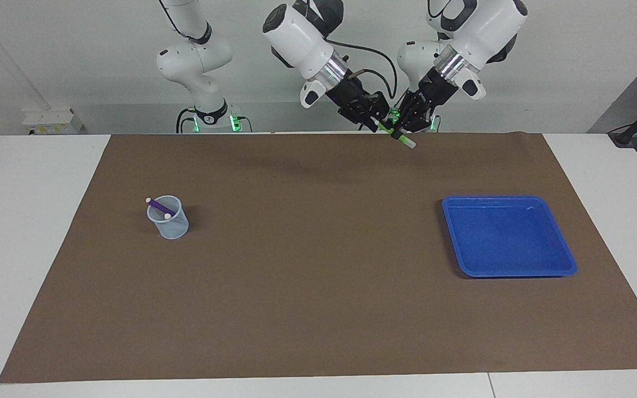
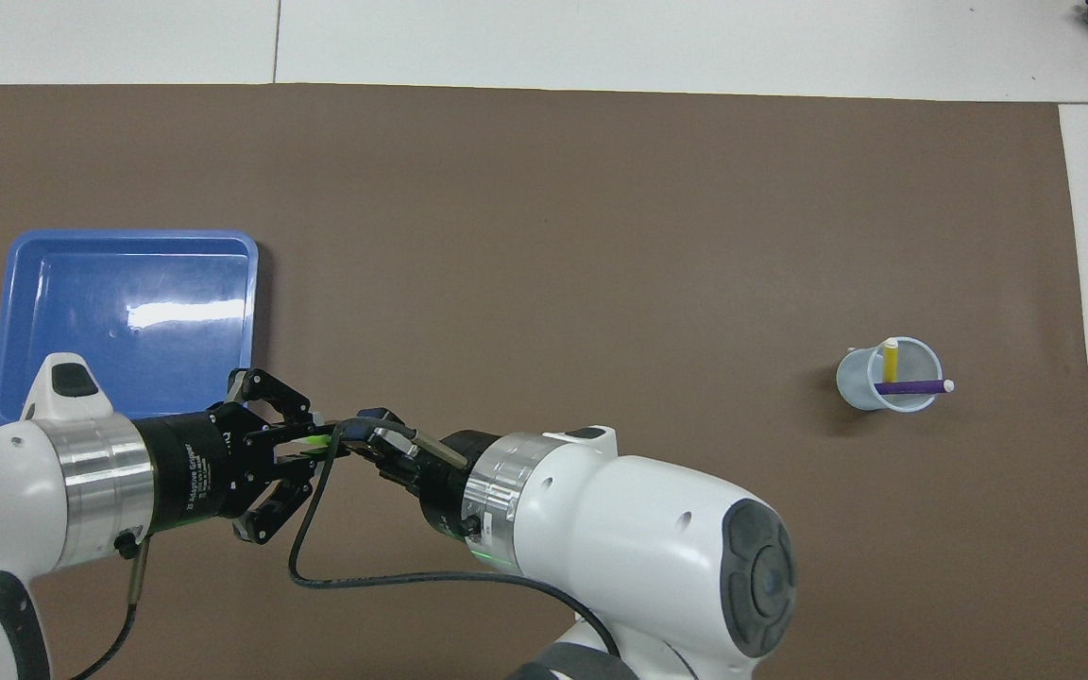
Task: Transfer and insert pens with both arms
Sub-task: 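Close the right gripper on the green pen and open the left gripper, then carry the green pen to the white cup with the right gripper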
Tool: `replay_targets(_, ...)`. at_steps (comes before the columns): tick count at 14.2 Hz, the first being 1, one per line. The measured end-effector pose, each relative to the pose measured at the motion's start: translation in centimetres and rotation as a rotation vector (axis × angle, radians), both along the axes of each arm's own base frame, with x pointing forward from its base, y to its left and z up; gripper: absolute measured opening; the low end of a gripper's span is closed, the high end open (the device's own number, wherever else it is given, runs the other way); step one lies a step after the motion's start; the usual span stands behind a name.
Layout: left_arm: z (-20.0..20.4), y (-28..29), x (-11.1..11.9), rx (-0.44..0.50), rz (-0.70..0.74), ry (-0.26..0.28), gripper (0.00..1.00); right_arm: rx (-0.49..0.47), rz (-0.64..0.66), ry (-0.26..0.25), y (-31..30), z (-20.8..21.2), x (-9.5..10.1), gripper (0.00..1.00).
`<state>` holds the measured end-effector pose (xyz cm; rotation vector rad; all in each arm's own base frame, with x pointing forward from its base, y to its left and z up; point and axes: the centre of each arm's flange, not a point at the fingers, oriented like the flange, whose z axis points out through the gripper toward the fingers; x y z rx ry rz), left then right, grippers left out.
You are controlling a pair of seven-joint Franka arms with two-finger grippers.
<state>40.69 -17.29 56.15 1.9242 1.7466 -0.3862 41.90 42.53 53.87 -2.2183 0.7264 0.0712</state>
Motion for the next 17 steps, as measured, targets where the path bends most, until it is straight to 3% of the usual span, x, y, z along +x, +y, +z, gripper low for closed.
replay_targets(1,-0.1,-0.1,-0.1,0.0,-0.002,0.002,0.17,0.003,-0.001,-0.004,0.0,0.2,0.0,0.41)
replay_targets(3,-0.1,-0.1,-0.1,0.001,-0.004,0.004,0.17,0.005,-0.003,-0.007,0.0,0.3,0.1,0.35)
replay_targets(5,-0.3,-0.3,-0.2,-0.002,0.0,0.012,0.17,0.014,-0.008,-0.008,0.0,0.5,0.1,0.18)
replay_targets(12,-0.3,-0.2,-0.2,-0.002,-0.003,0.012,0.17,0.022,-0.014,0.002,0.0,0.5,0.2,0.18)
replay_targets(14,-0.3,-0.3,-0.3,0.002,-0.028,0.007,0.33,0.02,-0.013,0.003,0.0,0.3,0.2,0.18)
replay_targets(17,-0.2,-0.3,-0.5,0.003,-0.043,0.0,0.68,-0.02,0.081,-0.029,-0.5,-0.5,0.6,0.18)
